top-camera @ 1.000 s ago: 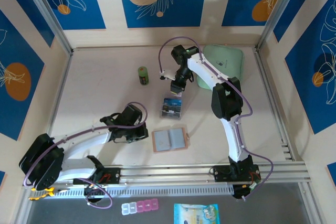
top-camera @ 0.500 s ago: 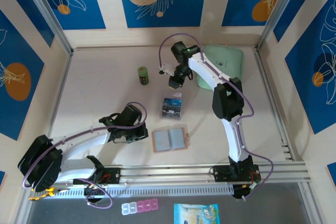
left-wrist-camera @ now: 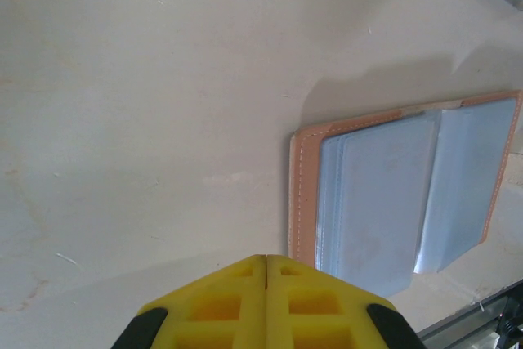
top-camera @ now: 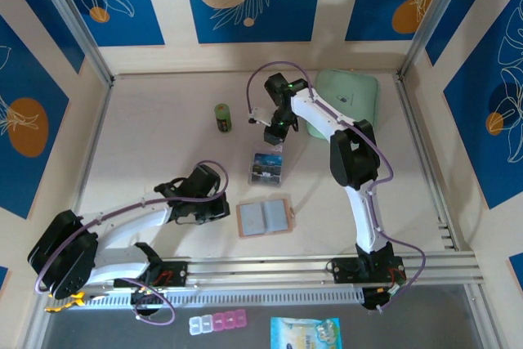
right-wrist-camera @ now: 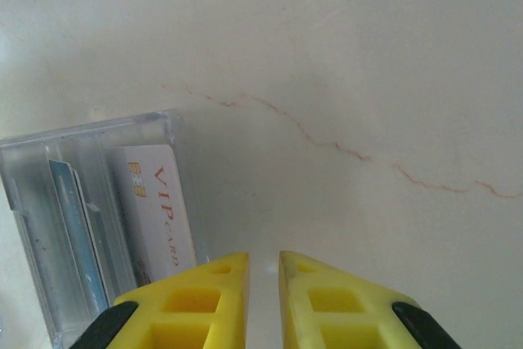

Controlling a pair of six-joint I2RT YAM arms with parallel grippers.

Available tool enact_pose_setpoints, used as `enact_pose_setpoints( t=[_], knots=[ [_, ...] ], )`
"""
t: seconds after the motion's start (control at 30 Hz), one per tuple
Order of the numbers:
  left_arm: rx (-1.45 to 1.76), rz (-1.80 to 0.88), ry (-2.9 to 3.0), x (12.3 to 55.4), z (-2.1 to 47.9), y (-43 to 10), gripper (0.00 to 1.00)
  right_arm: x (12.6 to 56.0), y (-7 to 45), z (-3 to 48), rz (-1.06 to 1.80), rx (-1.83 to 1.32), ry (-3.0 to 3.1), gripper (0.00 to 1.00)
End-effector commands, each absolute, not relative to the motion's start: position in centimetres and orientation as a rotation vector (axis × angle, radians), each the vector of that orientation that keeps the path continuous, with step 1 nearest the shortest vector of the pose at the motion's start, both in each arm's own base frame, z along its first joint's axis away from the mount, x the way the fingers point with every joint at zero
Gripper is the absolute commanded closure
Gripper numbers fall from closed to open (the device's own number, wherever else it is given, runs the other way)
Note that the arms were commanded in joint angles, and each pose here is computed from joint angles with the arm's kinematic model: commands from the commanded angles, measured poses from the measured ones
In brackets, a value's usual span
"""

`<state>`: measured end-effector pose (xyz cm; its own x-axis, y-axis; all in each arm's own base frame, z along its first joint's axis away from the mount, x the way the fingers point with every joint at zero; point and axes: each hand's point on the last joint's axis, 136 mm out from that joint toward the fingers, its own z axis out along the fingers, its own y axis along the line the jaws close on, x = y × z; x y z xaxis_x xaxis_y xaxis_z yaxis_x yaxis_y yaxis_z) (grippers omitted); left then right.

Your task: Take the credit cards out of the card holder

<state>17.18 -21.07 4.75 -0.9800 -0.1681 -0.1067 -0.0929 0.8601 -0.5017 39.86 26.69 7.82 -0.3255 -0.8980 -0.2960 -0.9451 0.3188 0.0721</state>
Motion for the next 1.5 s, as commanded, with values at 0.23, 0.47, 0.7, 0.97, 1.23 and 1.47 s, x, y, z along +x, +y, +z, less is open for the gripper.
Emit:
enact_pose_setpoints(
  t=[0.23,0.47,0.7,0.97,1.23,1.47],
  knots=[
    [-0.213,-0.814,2.876,17.1,5.1,-21.1,0.95,40.3,27.0,11.8,0.262,-1.600,2.328,0.80],
    [-0.199,-0.842,2.872,17.4,4.9,-21.8,0.95,39.5,27.5,14.3,0.276,-1.363,2.367,0.80],
    [-0.199,-0.889,2.849,17.7,5.0,-22.4,0.95,35.4,28.5,15.6,0.399,-1.063,2.452,0.81],
    [-0.197,-0.921,2.855,17.1,4.2,-23.3,0.96,27.9,30.9,15.6,0.477,-0.958,2.486,0.82],
    [-0.168,-0.905,2.891,16.1,3.0,-24.5,0.96,22.6,31.1,14.4,0.581,-0.798,2.584,0.84],
    [-0.146,-0.890,2.922,15.6,2.0,-25.2,0.96,20.4,29.2,12.8,0.593,-0.639,2.707,0.85]
  ],
)
